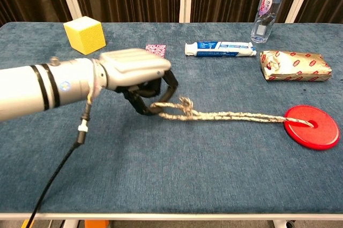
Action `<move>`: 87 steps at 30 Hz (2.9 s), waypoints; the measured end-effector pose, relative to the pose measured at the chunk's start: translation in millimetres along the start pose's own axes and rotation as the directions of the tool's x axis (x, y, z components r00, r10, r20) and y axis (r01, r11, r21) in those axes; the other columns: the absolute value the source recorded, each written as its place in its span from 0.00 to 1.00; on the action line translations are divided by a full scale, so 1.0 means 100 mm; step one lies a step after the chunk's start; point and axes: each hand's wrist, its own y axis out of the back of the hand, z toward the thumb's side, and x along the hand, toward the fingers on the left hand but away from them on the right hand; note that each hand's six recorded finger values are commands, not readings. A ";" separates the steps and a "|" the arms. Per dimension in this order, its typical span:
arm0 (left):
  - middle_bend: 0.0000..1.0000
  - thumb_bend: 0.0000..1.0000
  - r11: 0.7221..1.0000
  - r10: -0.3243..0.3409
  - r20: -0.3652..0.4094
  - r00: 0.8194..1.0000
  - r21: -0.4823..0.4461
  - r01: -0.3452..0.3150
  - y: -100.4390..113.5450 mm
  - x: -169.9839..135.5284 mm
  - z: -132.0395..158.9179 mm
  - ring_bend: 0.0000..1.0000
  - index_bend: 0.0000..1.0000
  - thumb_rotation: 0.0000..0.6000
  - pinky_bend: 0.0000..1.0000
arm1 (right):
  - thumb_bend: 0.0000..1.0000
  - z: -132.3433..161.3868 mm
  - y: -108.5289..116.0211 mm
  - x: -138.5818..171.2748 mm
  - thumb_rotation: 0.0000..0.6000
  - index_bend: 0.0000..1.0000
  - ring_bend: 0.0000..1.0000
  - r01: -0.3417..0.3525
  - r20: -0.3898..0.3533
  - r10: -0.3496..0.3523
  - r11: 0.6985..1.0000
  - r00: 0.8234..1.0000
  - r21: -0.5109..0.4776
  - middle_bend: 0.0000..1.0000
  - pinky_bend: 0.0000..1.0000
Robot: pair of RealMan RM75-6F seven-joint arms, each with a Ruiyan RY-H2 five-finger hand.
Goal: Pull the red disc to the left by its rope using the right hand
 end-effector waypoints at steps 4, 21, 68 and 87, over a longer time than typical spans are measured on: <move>0.95 0.38 1.000 0.008 -0.013 1.000 -0.002 -0.008 0.03 -0.04 -0.07 0.74 0.80 1.00 0.75 | 0.25 0.01 -0.01 0.00 1.00 0.00 0.00 -0.003 -0.003 0.003 1.000 1.000 0.000 0.00 0.00; 0.95 0.38 0.992 0.126 -0.230 0.965 0.041 -0.119 0.41 -0.96 -0.79 0.74 0.80 1.00 0.76 | 0.26 0.12 -0.04 -0.03 1.00 0.00 0.00 -0.010 -0.025 0.011 1.000 1.000 0.008 0.00 0.00; 0.95 0.37 0.907 0.420 -0.472 0.775 0.208 -0.365 1.18 -2.00 -1.74 0.74 0.80 1.00 0.76 | 0.26 0.30 -0.12 -0.08 1.00 0.00 0.00 -0.029 -0.046 0.030 1.000 0.999 0.010 0.00 0.00; 0.00 0.00 0.991 -0.004 -0.536 0.844 0.114 0.077 0.56 -1.95 -1.88 0.00 0.04 1.00 0.24 | 0.26 0.25 -0.20 -0.09 1.00 0.00 0.00 -0.044 -0.041 0.044 0.999 0.998 0.001 0.00 0.00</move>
